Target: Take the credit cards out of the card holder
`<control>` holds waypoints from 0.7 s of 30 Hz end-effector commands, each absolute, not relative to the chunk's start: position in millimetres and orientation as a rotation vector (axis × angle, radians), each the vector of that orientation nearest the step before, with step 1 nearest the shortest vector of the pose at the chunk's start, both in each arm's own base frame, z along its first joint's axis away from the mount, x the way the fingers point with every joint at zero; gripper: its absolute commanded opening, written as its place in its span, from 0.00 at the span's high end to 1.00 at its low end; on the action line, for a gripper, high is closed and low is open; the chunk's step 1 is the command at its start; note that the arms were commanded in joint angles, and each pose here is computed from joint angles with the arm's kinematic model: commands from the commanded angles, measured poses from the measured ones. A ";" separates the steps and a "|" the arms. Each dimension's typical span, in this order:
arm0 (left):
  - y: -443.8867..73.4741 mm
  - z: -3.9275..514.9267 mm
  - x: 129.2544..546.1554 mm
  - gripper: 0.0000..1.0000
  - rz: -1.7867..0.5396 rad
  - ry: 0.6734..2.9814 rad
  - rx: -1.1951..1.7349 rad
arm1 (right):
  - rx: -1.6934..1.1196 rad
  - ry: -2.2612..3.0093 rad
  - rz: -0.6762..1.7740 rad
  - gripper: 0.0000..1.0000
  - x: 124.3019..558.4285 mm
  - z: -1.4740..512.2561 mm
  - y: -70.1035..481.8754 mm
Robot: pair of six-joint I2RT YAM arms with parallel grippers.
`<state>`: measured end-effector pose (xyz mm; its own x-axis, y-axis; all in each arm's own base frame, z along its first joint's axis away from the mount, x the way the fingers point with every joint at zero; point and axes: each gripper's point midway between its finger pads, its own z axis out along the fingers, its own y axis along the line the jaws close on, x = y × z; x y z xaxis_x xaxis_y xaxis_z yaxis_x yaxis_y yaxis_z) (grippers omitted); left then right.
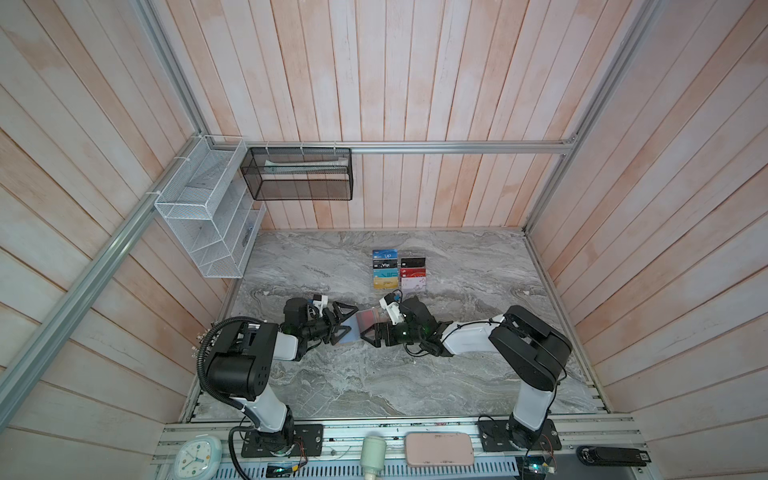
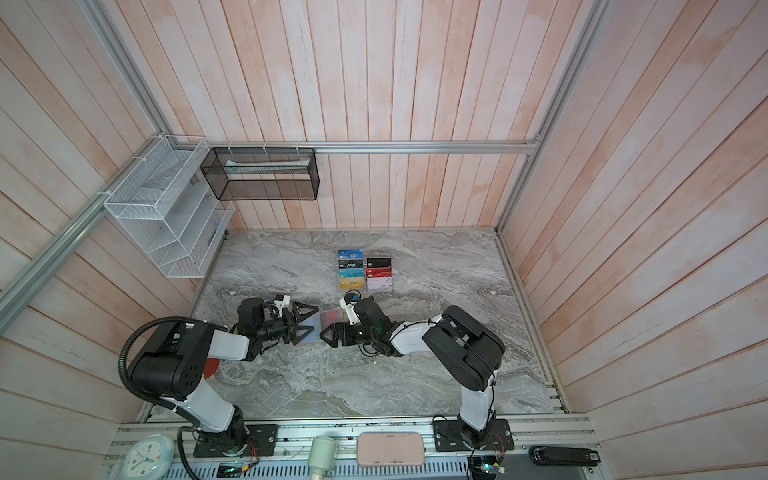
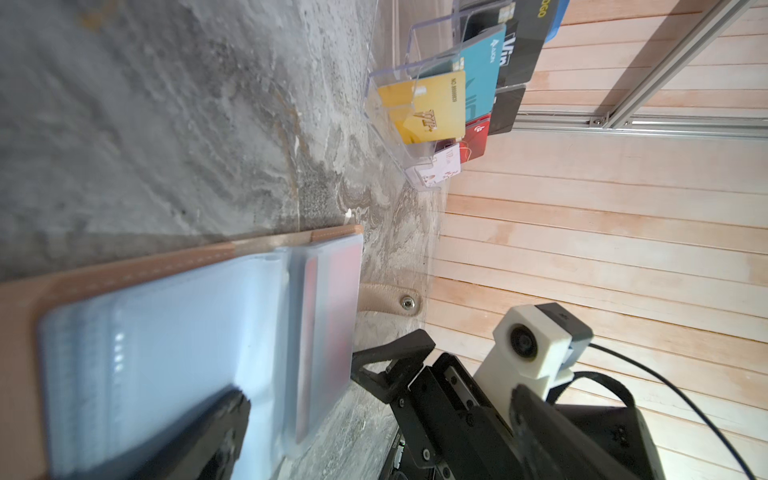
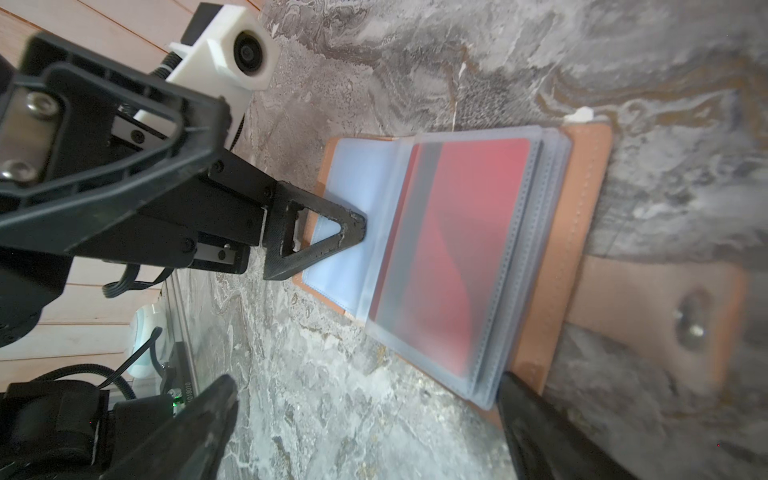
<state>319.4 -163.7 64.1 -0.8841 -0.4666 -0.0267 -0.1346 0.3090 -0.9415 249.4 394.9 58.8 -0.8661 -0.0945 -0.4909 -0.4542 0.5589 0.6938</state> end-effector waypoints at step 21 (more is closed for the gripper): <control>-155.3 31.3 315.2 0.00 -1.545 2.362 -0.681 | -0.381 2.378 1.230 0.02 253.3 67.6 402.5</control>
